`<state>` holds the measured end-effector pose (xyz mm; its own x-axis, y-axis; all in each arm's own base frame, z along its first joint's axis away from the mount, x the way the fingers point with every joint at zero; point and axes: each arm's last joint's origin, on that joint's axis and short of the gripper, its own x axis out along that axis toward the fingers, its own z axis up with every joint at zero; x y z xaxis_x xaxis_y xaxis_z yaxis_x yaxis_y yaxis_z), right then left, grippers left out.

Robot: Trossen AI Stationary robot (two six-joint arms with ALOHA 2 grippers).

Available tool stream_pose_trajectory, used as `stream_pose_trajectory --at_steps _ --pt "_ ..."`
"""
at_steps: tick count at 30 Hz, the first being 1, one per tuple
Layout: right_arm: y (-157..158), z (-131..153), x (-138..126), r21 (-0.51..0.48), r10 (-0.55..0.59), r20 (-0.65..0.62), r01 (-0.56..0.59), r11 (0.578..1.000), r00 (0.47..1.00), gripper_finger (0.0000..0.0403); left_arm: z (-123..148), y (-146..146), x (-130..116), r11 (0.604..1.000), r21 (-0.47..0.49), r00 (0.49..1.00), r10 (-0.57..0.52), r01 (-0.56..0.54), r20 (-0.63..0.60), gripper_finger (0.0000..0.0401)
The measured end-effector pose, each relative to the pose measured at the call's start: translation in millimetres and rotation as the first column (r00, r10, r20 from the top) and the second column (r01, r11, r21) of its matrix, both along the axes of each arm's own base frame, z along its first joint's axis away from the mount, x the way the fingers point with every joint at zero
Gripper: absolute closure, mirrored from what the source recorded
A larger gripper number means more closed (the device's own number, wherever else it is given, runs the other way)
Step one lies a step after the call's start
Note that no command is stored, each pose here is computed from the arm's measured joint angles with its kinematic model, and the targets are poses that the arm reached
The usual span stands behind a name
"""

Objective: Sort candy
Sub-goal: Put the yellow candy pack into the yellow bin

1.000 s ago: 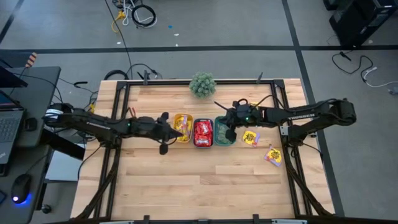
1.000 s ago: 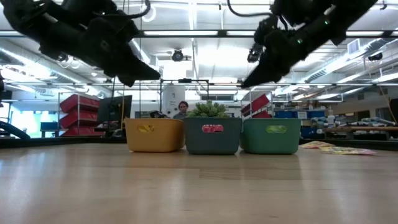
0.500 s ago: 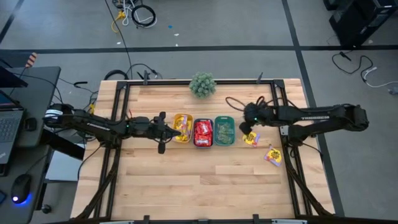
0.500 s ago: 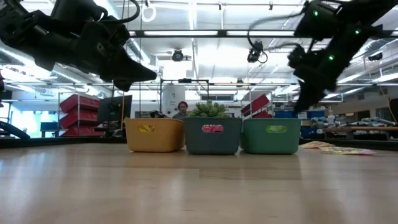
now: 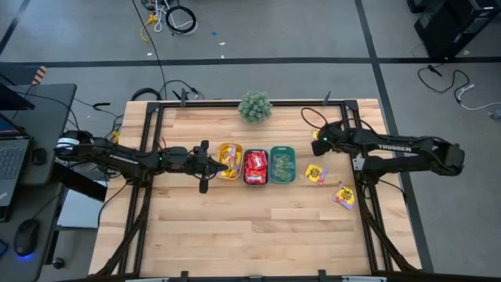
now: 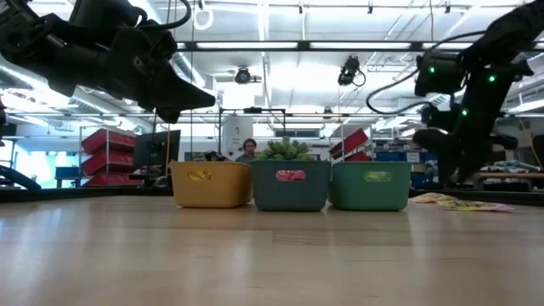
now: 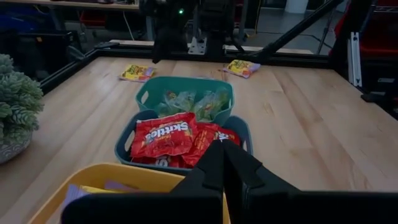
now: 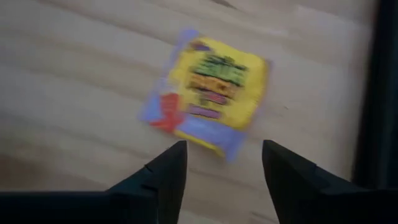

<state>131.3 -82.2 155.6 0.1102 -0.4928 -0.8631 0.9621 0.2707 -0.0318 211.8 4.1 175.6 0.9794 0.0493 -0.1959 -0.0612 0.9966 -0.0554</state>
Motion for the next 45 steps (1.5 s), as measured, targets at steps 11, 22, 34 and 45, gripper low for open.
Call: stream_pose_trajectory --at_steps 11,22,34,45 --pt "-14.6 -21.1 -10.1 0.006 -0.074 0.134 0.074 0.997 0.988 0.0241 -0.3 0.0 0.0 1.000 -0.023 1.000 0.005 -0.005 -0.002 0.0401" --pt "-12.5 -44.5 -23.0 -0.028 -0.096 0.155 0.102 0.994 0.983 0.0319 0.2 0.0 0.1 0.999 -0.050 1.000 0.010 -0.010 0.005 0.0401" --pt "-13.4 -38.0 -8.9 -0.150 0.103 0.198 -0.073 0.986 0.975 0.0401 7.6 1.1 1.3 0.965 -0.256 0.993 0.086 -0.061 0.085 0.0401" --pt "4.6 -12.4 25.6 -0.382 0.319 0.235 -0.214 0.899 0.918 0.0402 19.3 5.1 18.4 0.954 -0.237 0.976 0.207 -0.184 0.072 0.0340"
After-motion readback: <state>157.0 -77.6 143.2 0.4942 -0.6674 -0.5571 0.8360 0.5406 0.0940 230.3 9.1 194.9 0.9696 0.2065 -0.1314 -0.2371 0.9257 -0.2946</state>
